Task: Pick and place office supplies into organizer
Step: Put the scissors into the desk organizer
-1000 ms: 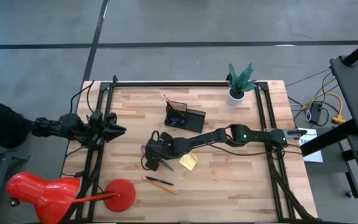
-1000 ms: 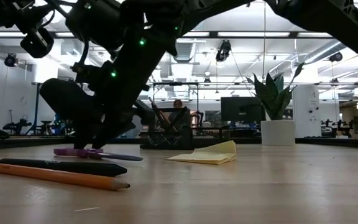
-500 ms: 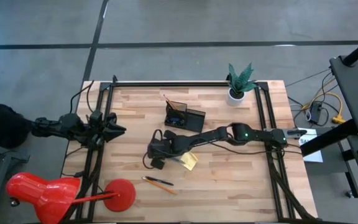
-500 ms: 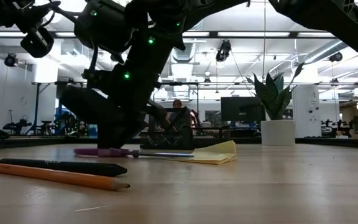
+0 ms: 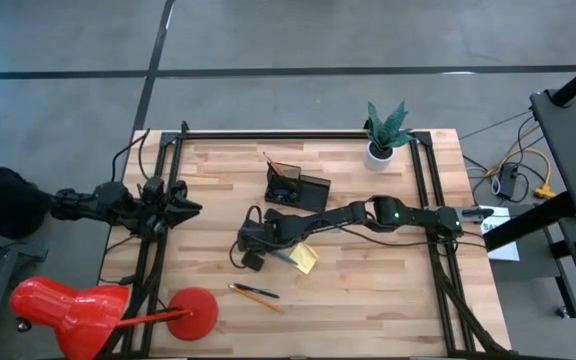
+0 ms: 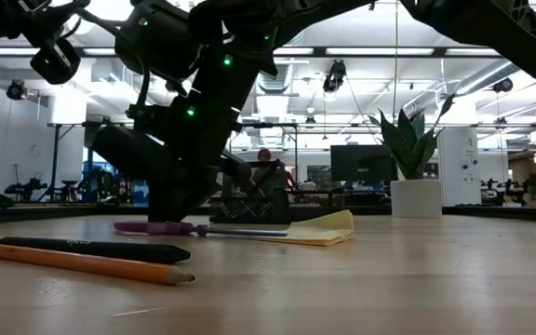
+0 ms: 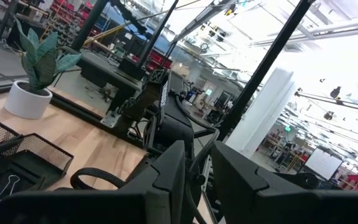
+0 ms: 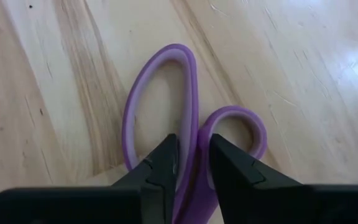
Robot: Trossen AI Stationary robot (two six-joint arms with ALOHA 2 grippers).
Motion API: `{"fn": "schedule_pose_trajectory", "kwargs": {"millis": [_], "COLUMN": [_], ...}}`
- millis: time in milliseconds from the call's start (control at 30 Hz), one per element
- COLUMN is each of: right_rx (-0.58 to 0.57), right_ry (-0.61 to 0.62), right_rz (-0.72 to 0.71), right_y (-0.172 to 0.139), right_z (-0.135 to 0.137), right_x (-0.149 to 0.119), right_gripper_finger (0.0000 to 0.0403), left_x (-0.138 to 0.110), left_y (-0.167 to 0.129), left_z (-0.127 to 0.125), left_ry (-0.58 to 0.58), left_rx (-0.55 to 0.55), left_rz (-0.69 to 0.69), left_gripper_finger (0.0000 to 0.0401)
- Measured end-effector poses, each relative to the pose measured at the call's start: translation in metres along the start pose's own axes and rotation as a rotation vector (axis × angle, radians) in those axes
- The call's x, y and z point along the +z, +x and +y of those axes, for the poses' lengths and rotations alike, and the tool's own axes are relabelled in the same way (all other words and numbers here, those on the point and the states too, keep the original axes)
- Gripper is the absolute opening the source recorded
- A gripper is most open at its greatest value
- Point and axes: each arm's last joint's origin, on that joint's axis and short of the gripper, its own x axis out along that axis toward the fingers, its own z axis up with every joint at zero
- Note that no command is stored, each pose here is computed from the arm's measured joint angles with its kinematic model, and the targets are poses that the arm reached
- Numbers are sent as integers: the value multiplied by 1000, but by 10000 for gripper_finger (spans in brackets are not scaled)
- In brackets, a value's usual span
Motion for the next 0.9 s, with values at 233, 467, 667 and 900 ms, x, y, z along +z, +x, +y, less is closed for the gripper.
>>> {"fn": "schedule_pose_trajectory", "kwargs": {"millis": [233, 467, 667, 900], "right_rx": [-5, -68, -151, -410], "right_ry": [9, 155, 227, 441], "right_rz": [-36, -117, -237, -527], "right_y": [-3, -7, -33, -93], "right_z": [0, -2, 2, -8], "right_x": [5, 11, 18, 31], "right_gripper_finger": [62, 59, 58, 58], "left_x": [0, 1, 6, 22], "left_y": [0, 0, -1, -7], "left_z": [0, -1, -3, -10], "left_ry": [-1, -2, 6, 167], "left_rx": [-1, -5, -11, 19], "left_rz": [-1, -10, -22, -93], "left_gripper_finger": [66, 66, 66, 66]}}
